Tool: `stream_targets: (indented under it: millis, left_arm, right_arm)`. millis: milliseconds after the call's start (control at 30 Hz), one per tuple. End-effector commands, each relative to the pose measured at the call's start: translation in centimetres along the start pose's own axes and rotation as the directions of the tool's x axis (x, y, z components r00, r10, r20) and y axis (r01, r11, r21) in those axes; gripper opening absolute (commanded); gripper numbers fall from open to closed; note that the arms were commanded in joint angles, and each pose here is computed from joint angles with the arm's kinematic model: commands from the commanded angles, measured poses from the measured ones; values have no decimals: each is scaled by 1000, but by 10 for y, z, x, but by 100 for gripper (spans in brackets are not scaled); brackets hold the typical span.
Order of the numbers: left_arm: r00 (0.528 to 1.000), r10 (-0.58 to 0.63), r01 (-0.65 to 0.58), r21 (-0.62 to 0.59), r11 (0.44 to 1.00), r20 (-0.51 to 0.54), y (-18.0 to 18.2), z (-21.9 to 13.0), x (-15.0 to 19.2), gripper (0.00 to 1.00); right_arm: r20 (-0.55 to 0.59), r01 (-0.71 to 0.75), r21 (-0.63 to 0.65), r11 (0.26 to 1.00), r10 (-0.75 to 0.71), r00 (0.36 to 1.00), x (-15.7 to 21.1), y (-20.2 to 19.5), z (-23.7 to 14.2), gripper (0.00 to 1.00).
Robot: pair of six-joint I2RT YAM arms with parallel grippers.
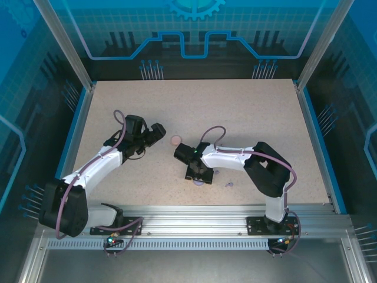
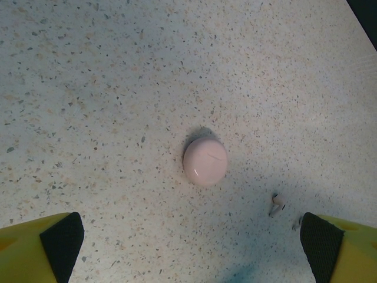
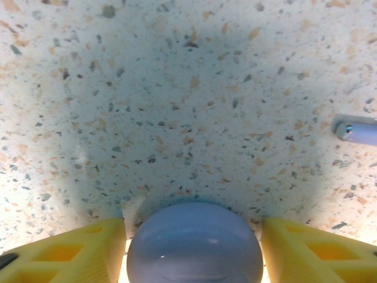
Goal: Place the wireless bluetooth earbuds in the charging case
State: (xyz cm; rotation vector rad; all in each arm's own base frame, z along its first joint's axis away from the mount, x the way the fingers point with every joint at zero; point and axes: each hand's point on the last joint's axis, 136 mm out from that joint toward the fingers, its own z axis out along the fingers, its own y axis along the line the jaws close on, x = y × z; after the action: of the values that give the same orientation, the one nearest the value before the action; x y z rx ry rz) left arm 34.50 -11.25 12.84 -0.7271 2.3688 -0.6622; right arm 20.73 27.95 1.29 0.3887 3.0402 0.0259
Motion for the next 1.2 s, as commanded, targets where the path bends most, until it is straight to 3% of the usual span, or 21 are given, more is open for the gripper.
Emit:
stream_targets:
  millis: [0,300,500,800,1033,1167]
  left_arm:
    - [1000,8,-8,32,999,-20,-5,2,2,99]
    - [1000,1,2,107,994,-28,-19,-4,2,99]
    - [999,-1,-5,176,984,35,-13,-10,6,99]
    - [998,11,-38,399,916,69,-26,-13,25,99]
    - [986,73,-144,530,835,152,-57,-21,41,99]
    - [984,78,-152,539,829,157,-65,-17,46,99]
  right_arm:
    - [-17,-4,11,1000,5,1000,6,-6,8,61]
    - [-1,5,-84,996,-5,1000,3,8,-10,45]
    - [29,-19,-209,978,26,999,-13,27,-41,46]
    - [42,-152,-348,925,178,983,-86,34,-77,47]
    - [-53,-333,-445,832,347,937,-126,39,-83,48]
    - [-115,-410,-482,774,408,906,-138,49,-81,47]
